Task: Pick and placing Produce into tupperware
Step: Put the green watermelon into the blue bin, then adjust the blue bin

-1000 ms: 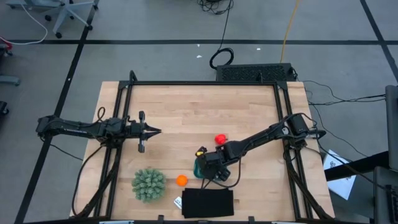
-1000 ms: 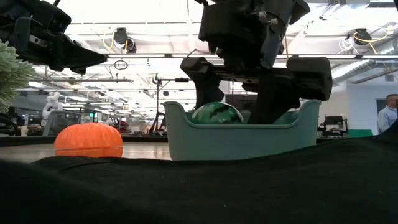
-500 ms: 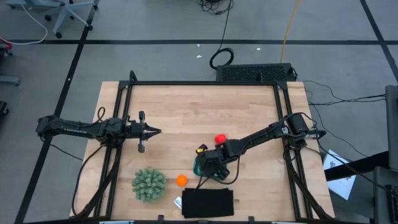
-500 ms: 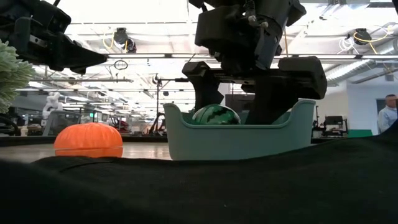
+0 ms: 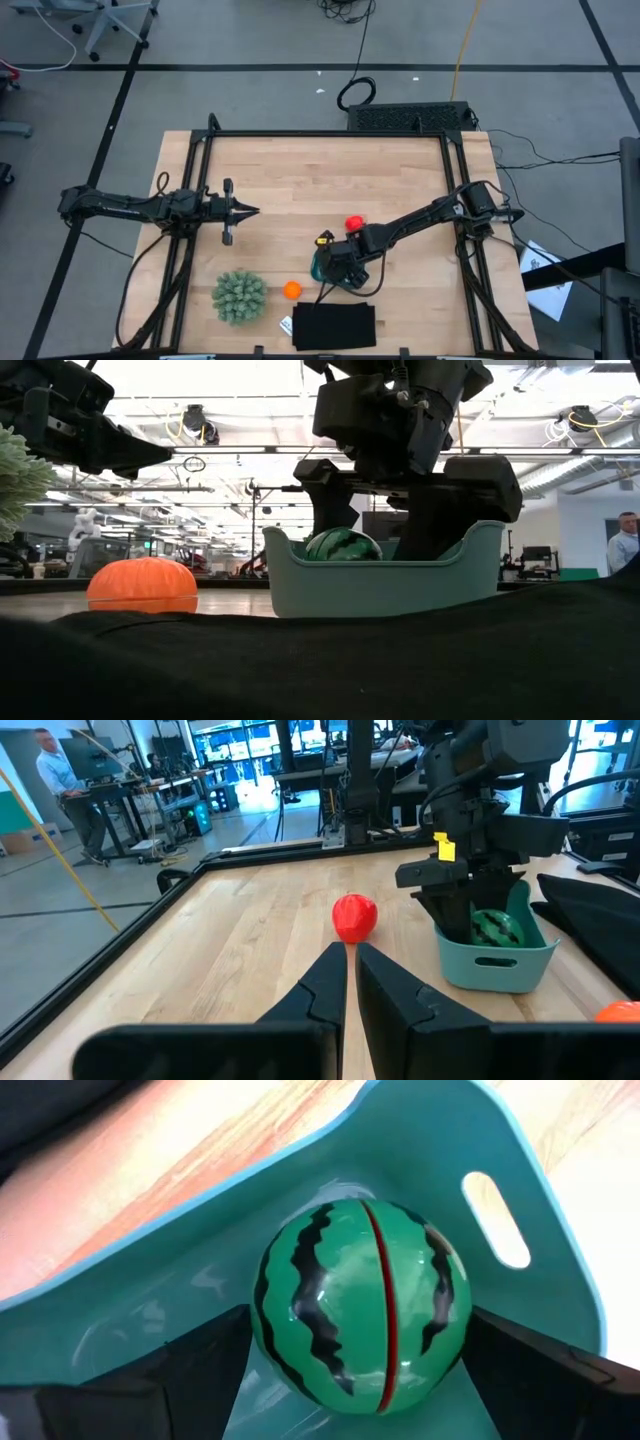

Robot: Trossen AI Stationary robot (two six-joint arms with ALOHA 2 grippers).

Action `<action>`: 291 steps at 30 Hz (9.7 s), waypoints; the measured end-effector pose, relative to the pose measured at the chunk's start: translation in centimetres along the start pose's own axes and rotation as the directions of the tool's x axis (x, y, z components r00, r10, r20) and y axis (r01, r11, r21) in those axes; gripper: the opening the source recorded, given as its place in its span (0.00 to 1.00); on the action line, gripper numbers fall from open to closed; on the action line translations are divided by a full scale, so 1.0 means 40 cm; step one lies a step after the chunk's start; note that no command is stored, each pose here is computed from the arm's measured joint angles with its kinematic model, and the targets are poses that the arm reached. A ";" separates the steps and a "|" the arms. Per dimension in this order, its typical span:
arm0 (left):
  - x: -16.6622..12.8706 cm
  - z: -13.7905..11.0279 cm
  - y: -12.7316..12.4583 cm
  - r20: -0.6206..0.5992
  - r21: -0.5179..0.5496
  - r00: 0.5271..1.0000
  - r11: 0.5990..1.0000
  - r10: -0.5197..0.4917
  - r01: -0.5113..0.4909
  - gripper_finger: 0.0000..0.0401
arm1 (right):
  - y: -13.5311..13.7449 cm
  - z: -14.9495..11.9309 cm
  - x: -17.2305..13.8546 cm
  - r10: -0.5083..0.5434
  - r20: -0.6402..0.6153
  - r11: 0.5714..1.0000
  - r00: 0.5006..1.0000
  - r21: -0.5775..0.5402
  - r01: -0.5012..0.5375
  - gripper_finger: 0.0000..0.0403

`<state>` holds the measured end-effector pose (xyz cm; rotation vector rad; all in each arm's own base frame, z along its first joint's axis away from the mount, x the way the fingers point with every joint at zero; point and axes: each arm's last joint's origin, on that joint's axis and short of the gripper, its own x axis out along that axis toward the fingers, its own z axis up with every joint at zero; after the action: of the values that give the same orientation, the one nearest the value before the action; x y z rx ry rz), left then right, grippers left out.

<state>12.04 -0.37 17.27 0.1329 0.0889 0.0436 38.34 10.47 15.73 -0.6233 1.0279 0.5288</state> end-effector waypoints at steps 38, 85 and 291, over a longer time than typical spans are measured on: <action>0.000 0.000 0.000 -0.001 0.000 1.000 1.000 0.000 0.000 0.08 | -0.076 0.010 -0.170 -0.168 0.157 0.978 0.973 0.147 0.145 0.67; 0.000 -0.008 -0.001 -0.033 0.004 0.999 1.000 -0.003 0.003 0.08 | -0.115 -0.108 -0.085 -0.141 0.154 0.964 0.978 0.248 0.100 0.00; 0.000 -0.013 -0.001 -0.052 0.005 0.999 1.000 -0.005 0.005 0.08 | 0.017 -0.129 -0.157 -0.049 0.070 0.956 0.996 0.292 0.026 0.00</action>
<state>11.98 -0.36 16.76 0.1367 0.1408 0.0417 32.05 6.66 19.29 -0.3571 0.9963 0.3554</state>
